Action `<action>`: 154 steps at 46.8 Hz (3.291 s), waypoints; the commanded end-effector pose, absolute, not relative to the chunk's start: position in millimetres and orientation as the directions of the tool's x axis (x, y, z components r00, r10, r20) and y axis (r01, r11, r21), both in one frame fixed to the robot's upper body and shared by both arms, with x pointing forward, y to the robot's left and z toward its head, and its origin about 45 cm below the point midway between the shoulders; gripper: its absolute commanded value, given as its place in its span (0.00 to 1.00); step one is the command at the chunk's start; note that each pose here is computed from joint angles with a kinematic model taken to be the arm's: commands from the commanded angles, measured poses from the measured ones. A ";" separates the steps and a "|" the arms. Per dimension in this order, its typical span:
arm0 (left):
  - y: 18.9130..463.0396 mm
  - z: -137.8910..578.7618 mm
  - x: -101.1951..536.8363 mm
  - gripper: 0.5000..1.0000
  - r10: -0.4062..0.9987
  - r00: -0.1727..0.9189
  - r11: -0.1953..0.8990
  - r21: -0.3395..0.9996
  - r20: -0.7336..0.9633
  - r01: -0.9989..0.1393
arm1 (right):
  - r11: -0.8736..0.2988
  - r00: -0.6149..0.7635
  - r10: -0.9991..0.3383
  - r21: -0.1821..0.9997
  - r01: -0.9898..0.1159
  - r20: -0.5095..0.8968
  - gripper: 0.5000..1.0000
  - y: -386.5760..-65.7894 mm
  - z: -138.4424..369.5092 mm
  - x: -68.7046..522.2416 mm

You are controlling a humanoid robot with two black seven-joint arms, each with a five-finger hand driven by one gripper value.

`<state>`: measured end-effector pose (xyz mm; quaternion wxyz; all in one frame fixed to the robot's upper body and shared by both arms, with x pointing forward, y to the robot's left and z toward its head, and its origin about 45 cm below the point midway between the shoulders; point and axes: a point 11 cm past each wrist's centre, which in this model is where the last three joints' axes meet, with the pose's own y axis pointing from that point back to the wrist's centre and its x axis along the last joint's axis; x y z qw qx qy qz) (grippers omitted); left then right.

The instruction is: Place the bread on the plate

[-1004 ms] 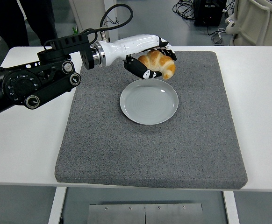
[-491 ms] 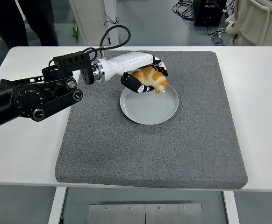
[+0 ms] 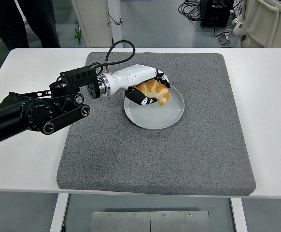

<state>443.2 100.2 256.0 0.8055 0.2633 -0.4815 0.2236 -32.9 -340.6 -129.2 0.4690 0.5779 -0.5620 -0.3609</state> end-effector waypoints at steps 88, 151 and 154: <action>99.2 206.0 430.4 0.80 0.081 0.479 0.735 0.272 0.874 -0.621 | 0.072 0.108 -0.988 0.948 -0.311 0.110 1.00 -340.6 -129.2 -32.9; 146.5 322.0 490.6 0.94 0.815 0.523 0.551 -0.051 0.250 -0.833 | 0.072 0.108 -0.988 0.948 -0.311 0.110 1.00 -340.6 -129.2 -32.9; 154.4 319.4 494.8 0.94 0.841 0.499 0.519 -0.050 0.209 -0.853 | 0.072 0.108 -0.988 0.948 -0.311 0.110 1.00 -340.6 -129.2 -32.9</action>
